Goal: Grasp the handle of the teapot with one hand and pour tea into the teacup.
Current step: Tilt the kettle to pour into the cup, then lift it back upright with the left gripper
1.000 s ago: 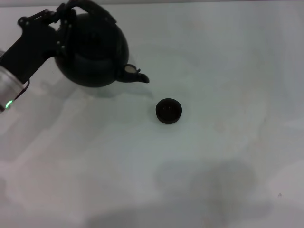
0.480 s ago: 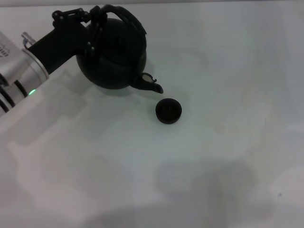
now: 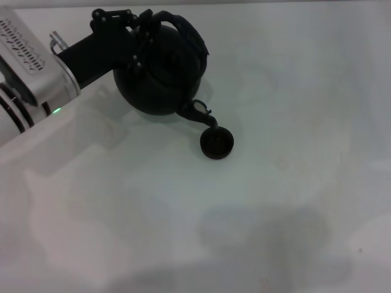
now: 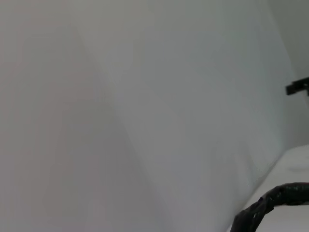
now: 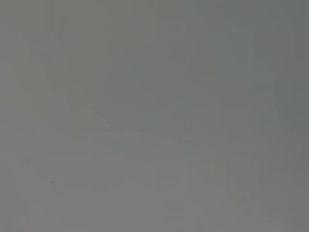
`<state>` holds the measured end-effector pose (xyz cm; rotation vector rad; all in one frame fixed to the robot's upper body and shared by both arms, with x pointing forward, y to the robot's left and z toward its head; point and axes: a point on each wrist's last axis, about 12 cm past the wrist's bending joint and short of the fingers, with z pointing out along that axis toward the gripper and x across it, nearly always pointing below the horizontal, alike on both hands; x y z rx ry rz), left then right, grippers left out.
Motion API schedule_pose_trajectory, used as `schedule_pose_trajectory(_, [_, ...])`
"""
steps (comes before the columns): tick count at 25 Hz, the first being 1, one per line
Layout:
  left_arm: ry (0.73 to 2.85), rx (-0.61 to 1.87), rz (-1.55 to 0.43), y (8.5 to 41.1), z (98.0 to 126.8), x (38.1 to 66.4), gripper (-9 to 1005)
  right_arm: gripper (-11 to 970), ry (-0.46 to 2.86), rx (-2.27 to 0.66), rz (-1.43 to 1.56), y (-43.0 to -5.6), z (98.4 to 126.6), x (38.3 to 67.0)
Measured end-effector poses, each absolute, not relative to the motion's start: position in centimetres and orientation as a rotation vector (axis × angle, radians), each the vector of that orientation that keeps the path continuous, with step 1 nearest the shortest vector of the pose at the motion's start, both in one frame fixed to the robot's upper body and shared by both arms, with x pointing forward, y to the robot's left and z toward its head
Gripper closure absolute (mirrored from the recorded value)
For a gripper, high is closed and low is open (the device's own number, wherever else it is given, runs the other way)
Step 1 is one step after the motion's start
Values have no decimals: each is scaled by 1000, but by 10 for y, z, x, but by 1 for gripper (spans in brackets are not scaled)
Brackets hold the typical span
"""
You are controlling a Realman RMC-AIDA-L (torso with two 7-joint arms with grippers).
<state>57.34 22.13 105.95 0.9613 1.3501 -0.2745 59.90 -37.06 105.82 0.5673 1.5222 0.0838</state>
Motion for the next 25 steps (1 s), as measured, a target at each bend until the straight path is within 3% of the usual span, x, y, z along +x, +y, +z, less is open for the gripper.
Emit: schedule_pose_trajectory(25, [1292, 1133, -194, 208, 1069, 581, 869, 104, 1522, 576, 87, -371, 1057, 598])
